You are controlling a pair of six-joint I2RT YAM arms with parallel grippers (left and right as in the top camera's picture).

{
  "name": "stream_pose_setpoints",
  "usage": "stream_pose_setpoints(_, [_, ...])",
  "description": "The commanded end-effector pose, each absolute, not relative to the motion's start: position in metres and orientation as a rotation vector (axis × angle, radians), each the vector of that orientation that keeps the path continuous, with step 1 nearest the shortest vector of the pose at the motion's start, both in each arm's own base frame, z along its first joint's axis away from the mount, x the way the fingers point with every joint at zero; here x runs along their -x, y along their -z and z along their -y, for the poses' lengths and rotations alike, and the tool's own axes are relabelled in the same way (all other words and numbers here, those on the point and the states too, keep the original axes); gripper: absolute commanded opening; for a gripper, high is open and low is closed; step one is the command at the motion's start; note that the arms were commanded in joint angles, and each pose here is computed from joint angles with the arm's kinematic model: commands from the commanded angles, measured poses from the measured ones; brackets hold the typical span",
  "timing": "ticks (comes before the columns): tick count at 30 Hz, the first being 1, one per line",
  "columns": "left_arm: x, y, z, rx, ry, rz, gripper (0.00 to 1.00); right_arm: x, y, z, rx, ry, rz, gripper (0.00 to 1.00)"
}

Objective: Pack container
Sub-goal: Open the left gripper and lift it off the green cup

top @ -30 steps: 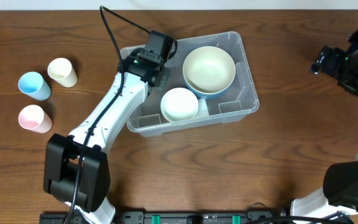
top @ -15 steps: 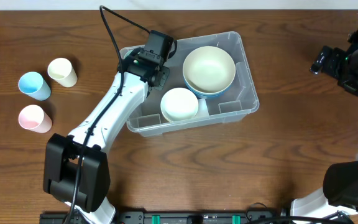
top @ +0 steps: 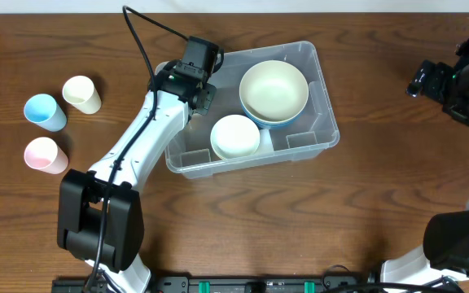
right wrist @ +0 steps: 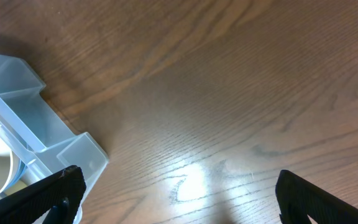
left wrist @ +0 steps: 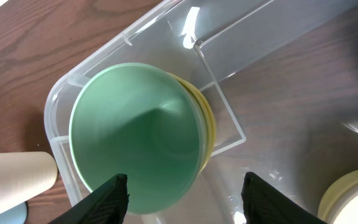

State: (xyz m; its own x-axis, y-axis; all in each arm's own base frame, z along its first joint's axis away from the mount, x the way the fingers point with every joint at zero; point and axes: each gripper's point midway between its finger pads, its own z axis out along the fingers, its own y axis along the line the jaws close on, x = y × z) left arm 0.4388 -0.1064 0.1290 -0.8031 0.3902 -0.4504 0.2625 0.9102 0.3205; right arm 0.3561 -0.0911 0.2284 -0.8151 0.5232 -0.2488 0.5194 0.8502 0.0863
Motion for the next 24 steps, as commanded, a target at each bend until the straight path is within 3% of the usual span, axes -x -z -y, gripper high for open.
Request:
stream_pose_setpoints(1, [-0.441,-0.169,0.111,-0.433,-0.31,-2.465,0.61,-0.357,-0.234,0.092,-0.806,-0.023,-2.742,0.99])
stream_pose_setpoints(9, [-0.418,-0.224,0.115,-0.392,-0.252,-2.372,0.66,-0.357,-0.234,0.092,-0.806,-0.024,-2.742,0.99])
stream_pose_setpoints(15, [-0.393,-0.212,0.151,-0.462,0.003,-2.457,0.65,-0.357,-0.234,0.092,-0.806,-0.024,-2.742,0.99])
stream_pose_setpoints(18, [-0.382,-0.208,0.171,-0.517,0.059,-2.474,0.53,-0.357,-0.234,0.092,-0.806,-0.024,-2.742,0.99])
stream_pose_setpoints(20, [-0.376,-0.208,0.184,-0.556,0.074,-2.464,0.39,-0.357,-0.234,0.092,-0.806,-0.024,-2.742,0.99])
stream_pose_setpoints(24, [-0.366,-0.206,0.211,-0.629,0.106,-2.445,0.29,-0.357,-0.234,0.092,-0.806,-0.024,-2.742,0.99])
